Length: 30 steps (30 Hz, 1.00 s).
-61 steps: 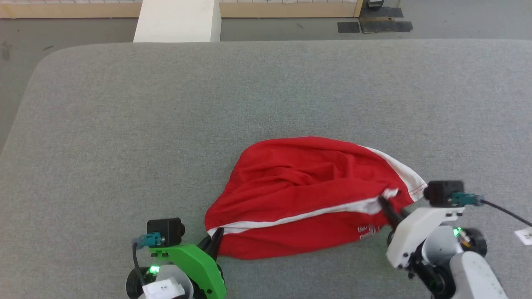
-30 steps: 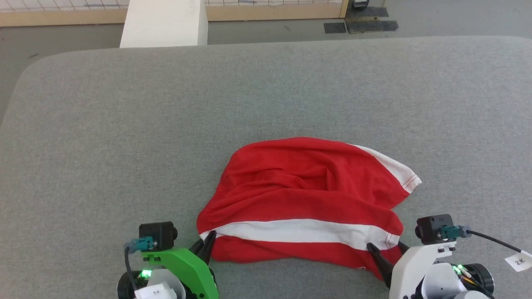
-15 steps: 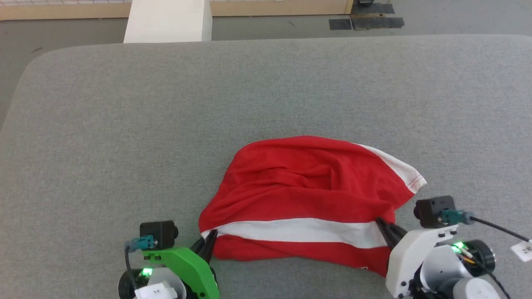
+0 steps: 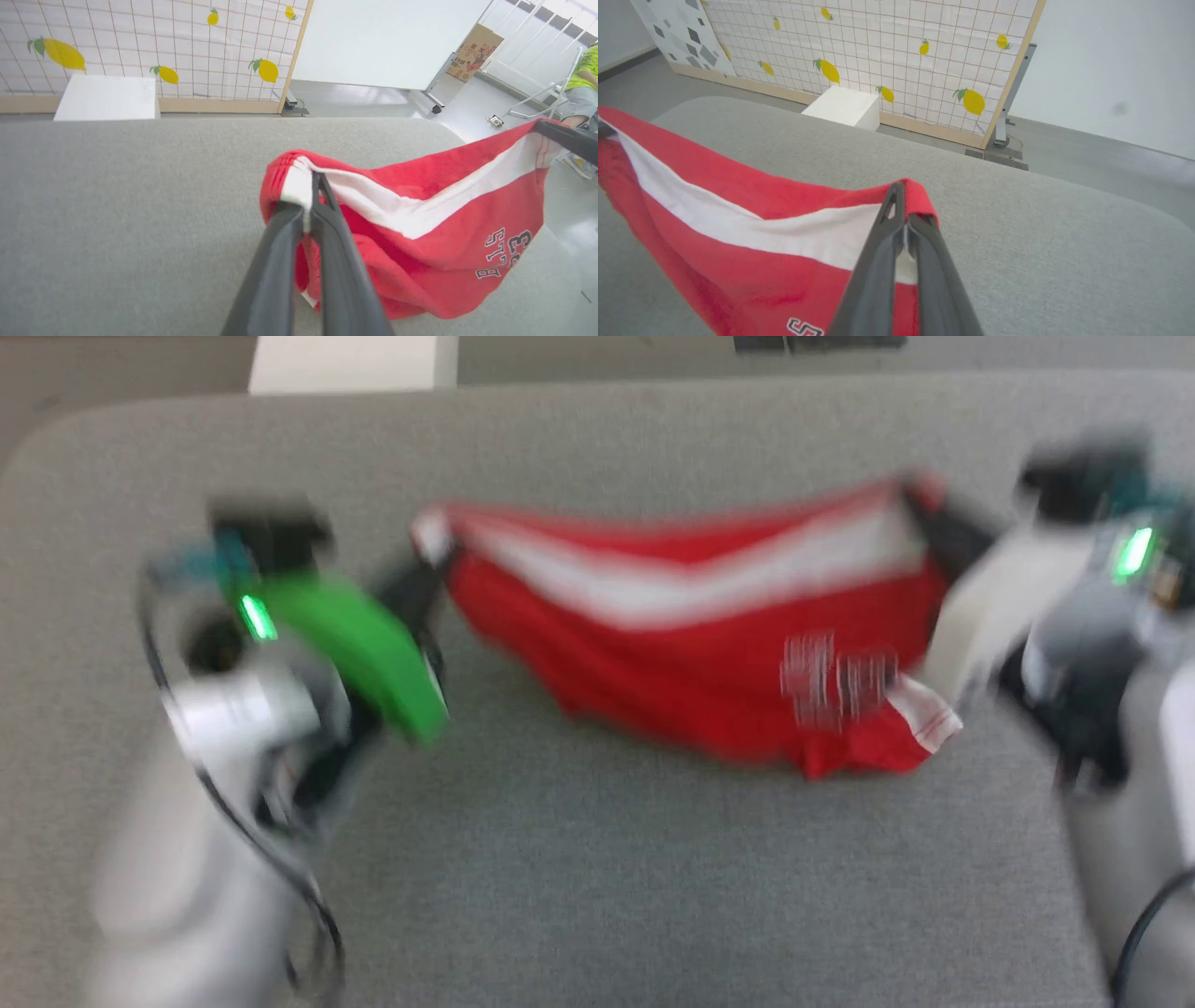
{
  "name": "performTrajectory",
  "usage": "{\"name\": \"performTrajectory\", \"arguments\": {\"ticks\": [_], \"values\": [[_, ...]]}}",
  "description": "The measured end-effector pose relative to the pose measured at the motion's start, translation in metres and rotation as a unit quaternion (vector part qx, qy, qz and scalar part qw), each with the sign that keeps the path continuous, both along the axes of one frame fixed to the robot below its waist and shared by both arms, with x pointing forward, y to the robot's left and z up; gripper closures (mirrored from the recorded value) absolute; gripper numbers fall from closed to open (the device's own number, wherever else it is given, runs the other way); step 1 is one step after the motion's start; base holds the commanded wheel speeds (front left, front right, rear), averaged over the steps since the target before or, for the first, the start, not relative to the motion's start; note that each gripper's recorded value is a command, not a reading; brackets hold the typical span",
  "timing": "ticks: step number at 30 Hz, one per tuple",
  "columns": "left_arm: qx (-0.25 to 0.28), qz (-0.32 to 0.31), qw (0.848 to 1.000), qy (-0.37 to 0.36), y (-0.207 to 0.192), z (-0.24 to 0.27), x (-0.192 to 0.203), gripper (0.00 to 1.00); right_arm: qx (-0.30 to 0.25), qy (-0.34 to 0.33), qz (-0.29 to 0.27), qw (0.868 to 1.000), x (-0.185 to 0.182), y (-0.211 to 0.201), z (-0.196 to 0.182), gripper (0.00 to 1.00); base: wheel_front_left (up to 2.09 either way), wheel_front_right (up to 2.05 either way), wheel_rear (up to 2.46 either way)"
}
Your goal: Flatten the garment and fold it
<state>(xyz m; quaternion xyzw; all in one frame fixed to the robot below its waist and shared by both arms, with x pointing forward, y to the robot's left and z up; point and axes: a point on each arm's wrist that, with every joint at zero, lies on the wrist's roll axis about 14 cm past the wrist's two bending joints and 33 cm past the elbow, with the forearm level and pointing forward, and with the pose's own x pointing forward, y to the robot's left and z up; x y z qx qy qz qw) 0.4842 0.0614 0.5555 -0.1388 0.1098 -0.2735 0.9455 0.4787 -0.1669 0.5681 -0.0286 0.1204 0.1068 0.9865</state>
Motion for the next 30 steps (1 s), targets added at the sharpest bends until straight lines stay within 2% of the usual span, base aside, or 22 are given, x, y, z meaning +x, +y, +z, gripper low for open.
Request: {"name": "performTrajectory", "arguments": {"ticks": [2,10,14,19,21,25,30], "values": [[0.011,0.003,1.000,-0.025,0.003,0.023,0.027,1.00,-0.015,-0.021,0.002,1.000,0.028,-0.004,0.020,1.00,0.00,0.00,0.00],[-0.051,0.074,0.990,-0.107,0.016,0.094,0.132,1.00,-0.081,-0.122,0.001,0.989,0.127,-0.010,0.089,1.00,0.00,0.00,0.00],[-0.076,0.127,0.975,-0.165,0.030,0.116,0.169,1.00,-0.108,-0.191,-0.007,0.976,0.157,-0.013,0.120,1.00,0.00,0.00,0.00],[-0.107,0.167,0.956,-0.215,0.041,0.124,0.194,1.00,-0.111,-0.261,-0.009,0.959,0.176,-0.014,0.143,1.00,0.00,0.00,0.00],[-0.111,0.170,0.956,-0.213,0.041,0.113,0.199,1.00,-0.109,-0.267,-0.009,0.957,0.180,-0.016,0.140,1.00,0.00,0.00,0.00],[-0.077,0.150,0.971,-0.168,0.030,0.065,0.199,1.00,-0.115,-0.228,0.008,0.967,0.182,-0.011,0.104,1.00,0.00,0.00,0.00],[-0.014,0.117,0.991,-0.065,0.024,-0.027,0.164,1.00,-0.105,-0.093,0.031,0.990,0.154,-0.013,0.006,1.00,0.00,0.00,0.00]]}}
